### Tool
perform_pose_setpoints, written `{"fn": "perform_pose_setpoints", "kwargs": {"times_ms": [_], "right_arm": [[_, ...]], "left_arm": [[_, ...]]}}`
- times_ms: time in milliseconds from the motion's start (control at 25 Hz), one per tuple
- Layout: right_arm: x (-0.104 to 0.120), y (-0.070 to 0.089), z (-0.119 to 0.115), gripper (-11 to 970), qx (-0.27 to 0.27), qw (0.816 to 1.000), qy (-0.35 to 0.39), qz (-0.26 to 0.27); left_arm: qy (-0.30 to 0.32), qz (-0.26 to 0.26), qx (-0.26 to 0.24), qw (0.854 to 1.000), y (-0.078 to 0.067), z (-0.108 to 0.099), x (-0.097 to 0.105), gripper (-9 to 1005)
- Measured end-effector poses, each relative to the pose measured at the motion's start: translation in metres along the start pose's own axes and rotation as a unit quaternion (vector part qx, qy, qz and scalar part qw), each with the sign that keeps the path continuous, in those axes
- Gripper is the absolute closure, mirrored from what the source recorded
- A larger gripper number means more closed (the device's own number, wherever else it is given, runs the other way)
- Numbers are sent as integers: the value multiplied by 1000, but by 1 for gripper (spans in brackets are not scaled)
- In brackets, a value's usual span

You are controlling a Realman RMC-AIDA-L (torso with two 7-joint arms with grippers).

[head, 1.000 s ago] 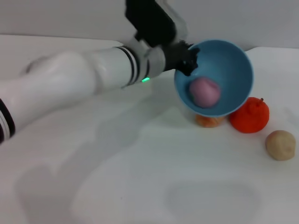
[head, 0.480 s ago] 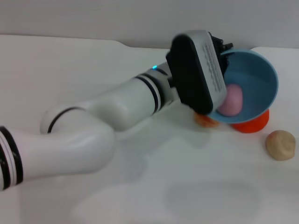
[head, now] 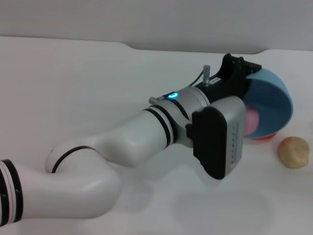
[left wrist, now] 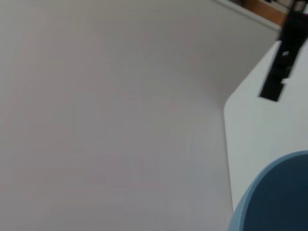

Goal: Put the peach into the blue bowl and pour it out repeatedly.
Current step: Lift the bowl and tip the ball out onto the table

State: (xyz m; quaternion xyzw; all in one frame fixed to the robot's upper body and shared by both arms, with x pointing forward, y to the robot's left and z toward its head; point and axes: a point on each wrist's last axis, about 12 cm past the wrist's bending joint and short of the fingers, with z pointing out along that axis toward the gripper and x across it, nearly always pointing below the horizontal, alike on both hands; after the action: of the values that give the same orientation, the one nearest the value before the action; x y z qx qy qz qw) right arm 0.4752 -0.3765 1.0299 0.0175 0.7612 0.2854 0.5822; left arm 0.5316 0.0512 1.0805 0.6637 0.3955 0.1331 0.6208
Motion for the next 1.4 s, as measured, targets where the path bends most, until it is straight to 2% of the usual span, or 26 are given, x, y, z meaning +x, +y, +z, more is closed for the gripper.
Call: {"fn": "perform_pose_setpoints", "kwargs": {"times_ms": [160, 280, 760, 1280, 1360, 1400], "right_arm": [[0, 0, 1, 166, -1, 1000, 0, 1], [0, 0, 1, 166, -1, 1000, 0, 2], [-1, 2, 5, 166, -6, 1000, -1, 3], [-3, 3, 10, 167, -11, 1000, -1, 4], [-3, 3, 10, 167, -11, 1000, -1, 4], [-3, 4, 11, 167, -11, 1000, -1, 4]], "left_arm": [[-5, 31, 5, 999, -3, -1, -3, 998], [-7, 82, 6, 997, -5, -1, -3, 998], [-19, 171, -19, 985, -12, -8, -10, 996], [-11, 195, -27, 980, -23, -18, -7, 997], [-8, 178, -32, 983, -22, -18, -8, 997], [-4, 152, -38, 988, -19, -18, -9, 996]]}}
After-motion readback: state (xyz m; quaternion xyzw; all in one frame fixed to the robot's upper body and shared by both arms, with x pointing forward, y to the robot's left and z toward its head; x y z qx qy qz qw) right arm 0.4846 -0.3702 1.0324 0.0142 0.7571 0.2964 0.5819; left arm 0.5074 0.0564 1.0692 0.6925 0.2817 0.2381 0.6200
